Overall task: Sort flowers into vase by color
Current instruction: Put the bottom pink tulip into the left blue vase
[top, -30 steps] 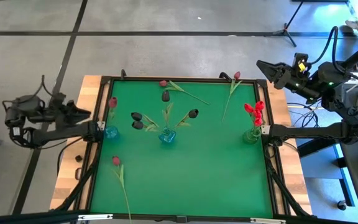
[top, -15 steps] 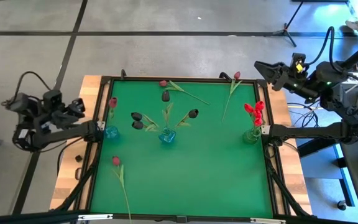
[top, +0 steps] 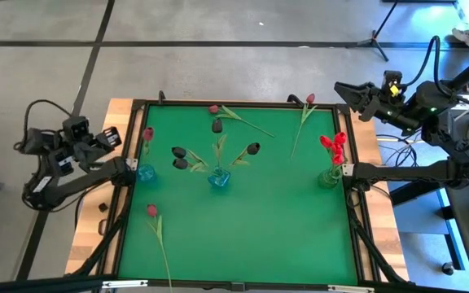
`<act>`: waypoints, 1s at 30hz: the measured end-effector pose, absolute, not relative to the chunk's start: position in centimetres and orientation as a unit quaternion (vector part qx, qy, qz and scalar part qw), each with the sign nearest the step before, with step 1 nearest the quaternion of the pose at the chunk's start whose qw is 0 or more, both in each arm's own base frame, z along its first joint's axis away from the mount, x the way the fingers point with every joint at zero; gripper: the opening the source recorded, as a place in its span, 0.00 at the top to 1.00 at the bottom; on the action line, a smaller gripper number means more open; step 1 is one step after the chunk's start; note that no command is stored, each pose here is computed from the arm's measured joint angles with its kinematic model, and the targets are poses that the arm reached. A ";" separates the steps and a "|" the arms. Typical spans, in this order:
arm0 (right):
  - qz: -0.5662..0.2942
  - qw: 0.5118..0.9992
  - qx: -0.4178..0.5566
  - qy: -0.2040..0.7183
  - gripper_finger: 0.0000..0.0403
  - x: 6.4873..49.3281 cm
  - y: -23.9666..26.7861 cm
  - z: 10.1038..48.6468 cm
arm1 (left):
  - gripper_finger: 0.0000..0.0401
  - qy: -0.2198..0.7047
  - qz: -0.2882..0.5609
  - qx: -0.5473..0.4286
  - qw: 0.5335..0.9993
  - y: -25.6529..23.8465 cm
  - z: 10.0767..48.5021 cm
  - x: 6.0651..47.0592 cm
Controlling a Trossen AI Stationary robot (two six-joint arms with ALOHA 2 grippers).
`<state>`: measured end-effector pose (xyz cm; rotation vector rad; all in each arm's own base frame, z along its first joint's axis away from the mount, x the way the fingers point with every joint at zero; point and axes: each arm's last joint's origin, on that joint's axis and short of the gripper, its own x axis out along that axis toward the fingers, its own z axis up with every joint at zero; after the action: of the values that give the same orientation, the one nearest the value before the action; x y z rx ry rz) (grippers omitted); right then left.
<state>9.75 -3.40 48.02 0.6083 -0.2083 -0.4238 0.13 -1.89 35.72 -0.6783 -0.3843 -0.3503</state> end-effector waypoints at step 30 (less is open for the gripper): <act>-0.240 0.924 0.287 -0.081 0.59 9.7 -3.5 47.5 | 0.77 -0.175 -0.267 -0.292 0.902 0.6 38.4 8.2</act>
<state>9.69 -3.55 47.50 0.5898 -0.1670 -0.4935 8.25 0.56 38.36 -0.6032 -0.3616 -0.5524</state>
